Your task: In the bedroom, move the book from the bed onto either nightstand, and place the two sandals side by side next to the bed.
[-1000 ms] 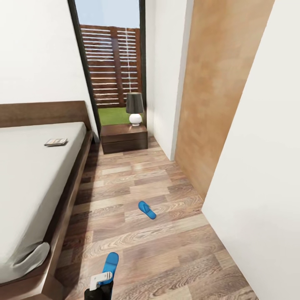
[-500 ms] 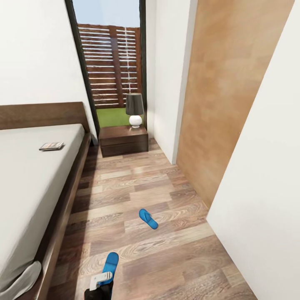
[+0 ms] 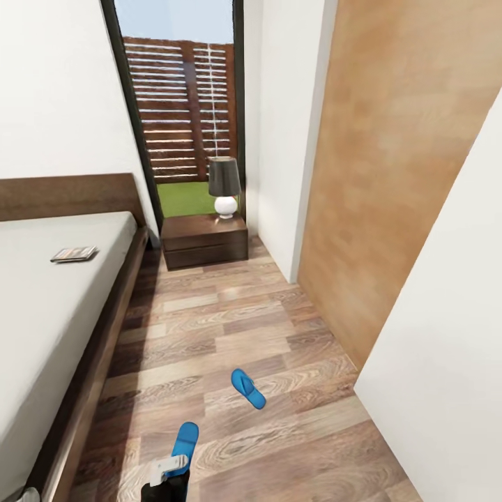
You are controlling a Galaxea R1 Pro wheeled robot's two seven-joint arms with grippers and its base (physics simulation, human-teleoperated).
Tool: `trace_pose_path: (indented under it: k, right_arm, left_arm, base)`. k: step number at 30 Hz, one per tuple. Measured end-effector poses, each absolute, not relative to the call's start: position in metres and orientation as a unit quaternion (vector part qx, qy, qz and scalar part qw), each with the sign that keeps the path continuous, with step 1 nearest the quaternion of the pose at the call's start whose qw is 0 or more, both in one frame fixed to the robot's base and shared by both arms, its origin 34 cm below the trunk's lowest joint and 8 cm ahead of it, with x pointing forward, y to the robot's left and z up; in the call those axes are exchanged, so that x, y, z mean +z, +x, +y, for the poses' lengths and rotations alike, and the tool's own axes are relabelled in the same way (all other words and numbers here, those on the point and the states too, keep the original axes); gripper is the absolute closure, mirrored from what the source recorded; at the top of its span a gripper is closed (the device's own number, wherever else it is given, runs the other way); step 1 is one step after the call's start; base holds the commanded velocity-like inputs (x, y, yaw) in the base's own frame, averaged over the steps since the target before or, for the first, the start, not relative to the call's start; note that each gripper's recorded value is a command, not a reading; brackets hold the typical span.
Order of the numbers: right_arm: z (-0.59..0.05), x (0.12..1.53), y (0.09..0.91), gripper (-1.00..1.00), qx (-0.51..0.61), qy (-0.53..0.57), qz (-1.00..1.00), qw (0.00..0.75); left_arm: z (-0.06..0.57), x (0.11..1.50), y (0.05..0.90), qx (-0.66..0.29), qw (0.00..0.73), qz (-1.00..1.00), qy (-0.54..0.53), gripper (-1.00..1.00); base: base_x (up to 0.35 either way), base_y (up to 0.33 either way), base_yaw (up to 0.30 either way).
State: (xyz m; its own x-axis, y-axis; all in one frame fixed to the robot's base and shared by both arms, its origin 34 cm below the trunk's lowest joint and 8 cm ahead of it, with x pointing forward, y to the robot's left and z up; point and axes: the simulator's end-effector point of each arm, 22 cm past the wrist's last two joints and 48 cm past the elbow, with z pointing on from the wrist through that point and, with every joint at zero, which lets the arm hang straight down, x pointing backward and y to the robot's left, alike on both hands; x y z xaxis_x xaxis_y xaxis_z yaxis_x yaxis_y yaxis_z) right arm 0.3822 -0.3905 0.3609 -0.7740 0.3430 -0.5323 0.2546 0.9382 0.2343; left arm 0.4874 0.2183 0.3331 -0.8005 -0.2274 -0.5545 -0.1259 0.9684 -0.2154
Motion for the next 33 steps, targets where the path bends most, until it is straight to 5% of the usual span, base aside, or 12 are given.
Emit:
trace_pose_path:
  k: [33]
  right_arm:
    - [-0.3905, 0.3606, 0.3821, -1.0, 0.075, 0.159, 0.939, 0.296]
  left_arm:
    - [0.2182, 0.3329, 0.4875, -0.084, 0.301, 0.945, -0.094, 1.0]
  base:
    - [0.031, 0.067, -0.058]
